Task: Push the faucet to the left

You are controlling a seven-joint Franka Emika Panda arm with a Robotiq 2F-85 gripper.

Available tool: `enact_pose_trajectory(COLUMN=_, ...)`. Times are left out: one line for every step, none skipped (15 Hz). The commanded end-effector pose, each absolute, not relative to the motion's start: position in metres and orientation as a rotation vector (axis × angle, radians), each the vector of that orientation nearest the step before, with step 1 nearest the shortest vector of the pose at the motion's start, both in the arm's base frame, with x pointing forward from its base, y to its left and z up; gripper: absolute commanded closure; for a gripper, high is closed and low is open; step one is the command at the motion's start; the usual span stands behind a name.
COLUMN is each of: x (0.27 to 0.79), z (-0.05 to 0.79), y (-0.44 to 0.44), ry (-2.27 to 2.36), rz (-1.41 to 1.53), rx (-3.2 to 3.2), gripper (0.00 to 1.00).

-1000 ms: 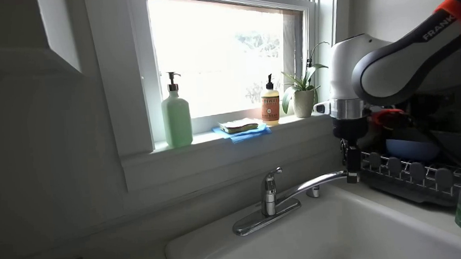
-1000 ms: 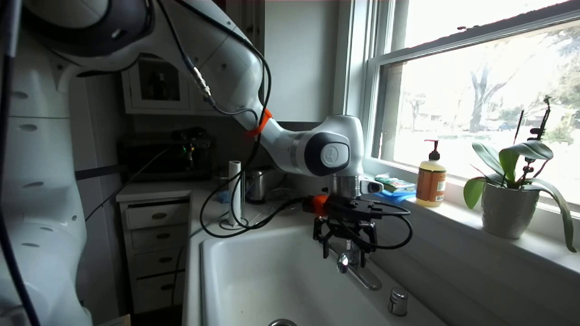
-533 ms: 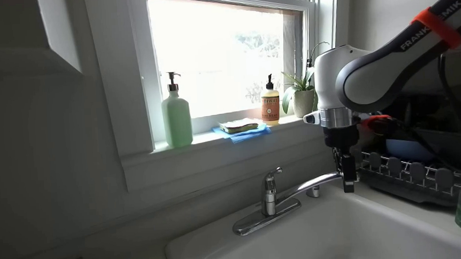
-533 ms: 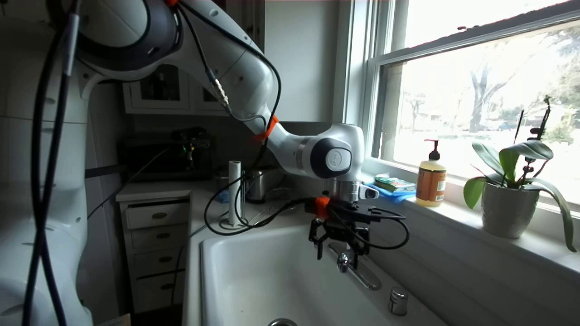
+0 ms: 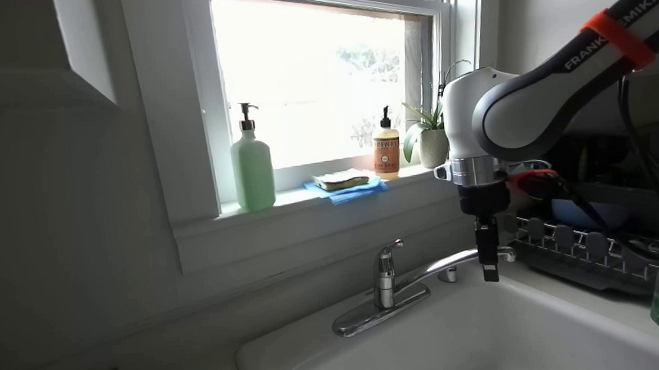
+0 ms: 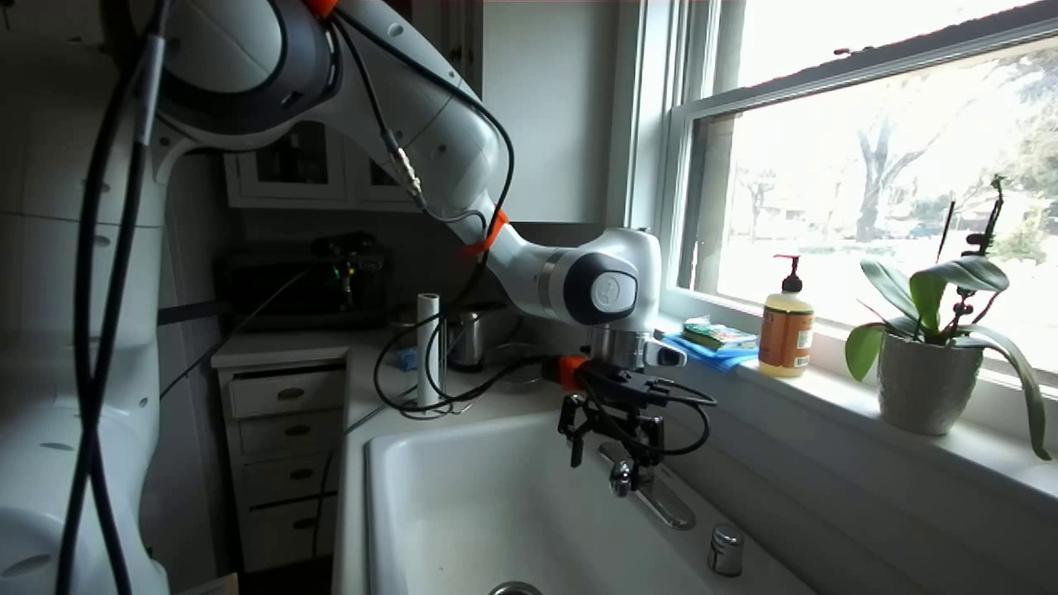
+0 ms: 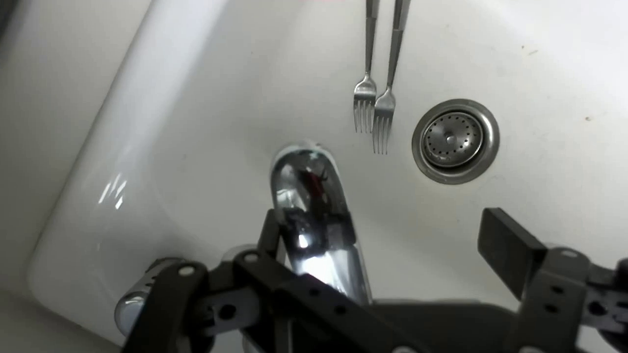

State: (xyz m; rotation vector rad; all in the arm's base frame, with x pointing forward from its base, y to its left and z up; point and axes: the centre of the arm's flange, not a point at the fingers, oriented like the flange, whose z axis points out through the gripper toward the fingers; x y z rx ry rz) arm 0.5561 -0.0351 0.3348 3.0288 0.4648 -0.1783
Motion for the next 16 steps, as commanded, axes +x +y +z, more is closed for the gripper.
enact_pose_trajectory(x=0.555, z=0.33, y=-0.008, ry=0.272, rz=-0.208, rx=3.079, gripper=0.0)
enact_pose_trajectory(x=0.555, z=0.329, y=-0.004, ry=0.245, rz=-0.217, rx=3.079, gripper=0.0)
enact_pose_trajectory(x=0.554, z=0.327, y=0.002, ry=0.223, rz=-0.225, rx=3.073, gripper=0.0)
enact_pose_trajectory(x=0.553, z=0.325, y=0.009, ry=0.194, rz=-0.235, rx=3.064, gripper=0.0)
enact_pose_trajectory(x=0.553, z=0.321, y=0.017, ry=0.165, rz=-0.235, rx=3.057, gripper=0.0)
enact_pose_trajectory(x=0.553, z=0.319, y=0.024, ry=0.133, rz=-0.226, rx=3.052, gripper=0.0)
enact_pose_trajectory(x=0.553, z=0.315, y=0.033, ry=0.103, rz=-0.225, rx=3.047, gripper=0.0)
enact_pose_trajectory(x=0.554, z=0.313, y=0.042, ry=0.067, rz=-0.222, rx=3.049, gripper=0.0)
enact_pose_trajectory(x=0.555, z=0.31, y=0.049, ry=0.033, rz=-0.223, rx=3.049, gripper=0.0)
enact_pose_trajectory(x=0.557, z=0.308, y=0.057, ry=-0.003, rz=-0.21, rx=3.05, gripper=0.0)
enact_pose_trajectory(x=0.559, z=0.306, y=0.065, ry=-0.042, rz=-0.201, rx=3.054, gripper=0.0)
enact_pose_trajectory(x=0.561, z=0.305, y=0.072, ry=-0.073, rz=-0.197, rx=3.055, gripper=0.0)
enact_pose_trajectory(x=0.563, z=0.303, y=0.08, ry=-0.116, rz=-0.183, rx=3.053, gripper=0.0)
enact_pose_trajectory(x=0.564, z=0.303, y=0.086, ry=-0.152, rz=-0.187, rx=3.051, gripper=0.0)
enact_pose_trajectory(x=0.566, z=0.302, y=0.094, ry=-0.196, rz=-0.183, rx=3.047, gripper=0.0)
enact_pose_trajectory(x=0.568, z=0.302, y=0.101, ry=-0.229, rz=-0.175, rx=3.044, gripper=0.0)
